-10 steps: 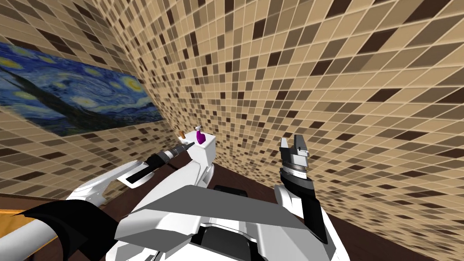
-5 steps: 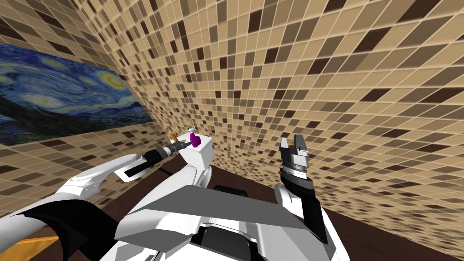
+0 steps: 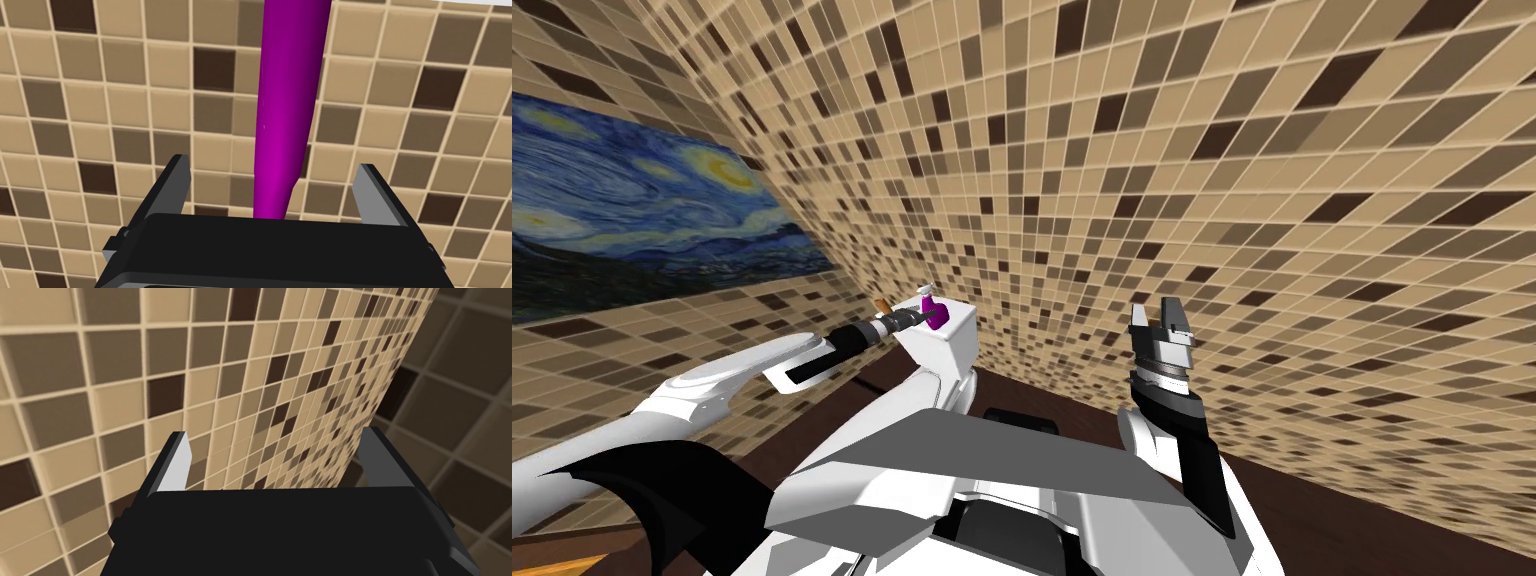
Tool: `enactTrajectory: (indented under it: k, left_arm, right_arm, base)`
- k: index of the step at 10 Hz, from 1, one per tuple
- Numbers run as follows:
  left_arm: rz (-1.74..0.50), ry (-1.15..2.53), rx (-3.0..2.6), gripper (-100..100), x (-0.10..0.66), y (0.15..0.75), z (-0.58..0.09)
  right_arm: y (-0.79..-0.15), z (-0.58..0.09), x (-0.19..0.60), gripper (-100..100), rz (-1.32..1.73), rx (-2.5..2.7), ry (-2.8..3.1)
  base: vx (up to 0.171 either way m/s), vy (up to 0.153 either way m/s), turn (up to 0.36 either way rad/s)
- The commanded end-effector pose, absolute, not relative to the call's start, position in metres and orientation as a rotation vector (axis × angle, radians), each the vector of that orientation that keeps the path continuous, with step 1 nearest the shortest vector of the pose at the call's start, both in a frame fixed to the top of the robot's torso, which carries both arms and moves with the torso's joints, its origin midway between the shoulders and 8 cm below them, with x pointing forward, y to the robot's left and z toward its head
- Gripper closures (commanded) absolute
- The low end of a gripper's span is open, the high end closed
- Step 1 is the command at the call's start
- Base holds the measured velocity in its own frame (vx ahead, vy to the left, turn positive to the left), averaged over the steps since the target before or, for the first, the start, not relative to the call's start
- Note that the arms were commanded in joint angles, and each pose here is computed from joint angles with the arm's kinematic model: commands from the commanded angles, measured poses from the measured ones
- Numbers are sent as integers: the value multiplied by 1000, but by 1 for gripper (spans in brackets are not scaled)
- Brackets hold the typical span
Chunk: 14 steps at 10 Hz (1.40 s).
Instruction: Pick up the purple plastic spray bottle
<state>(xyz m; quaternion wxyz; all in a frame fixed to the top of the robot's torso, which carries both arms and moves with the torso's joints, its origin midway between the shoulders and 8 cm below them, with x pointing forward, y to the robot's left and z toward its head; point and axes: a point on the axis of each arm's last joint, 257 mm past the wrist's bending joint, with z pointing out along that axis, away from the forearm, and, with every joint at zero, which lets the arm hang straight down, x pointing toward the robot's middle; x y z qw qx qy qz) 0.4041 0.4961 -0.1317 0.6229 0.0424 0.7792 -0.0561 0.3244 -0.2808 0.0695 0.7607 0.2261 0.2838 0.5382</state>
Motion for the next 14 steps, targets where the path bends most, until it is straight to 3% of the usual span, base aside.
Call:
enactTrajectory:
  k: [1, 14]
  left_arm:
    - [-165, 1806, 124, -100, 408, 489, -145]
    - [-258, 1799, 221, -100, 460, 487, -163]
  right_arm:
    - [-281, 70, 324, 0, 1172, 492, 618]
    - [-281, 70, 324, 0, 1172, 492, 618]
  base:
    - [24, -39, 203]
    - [13, -39, 90]
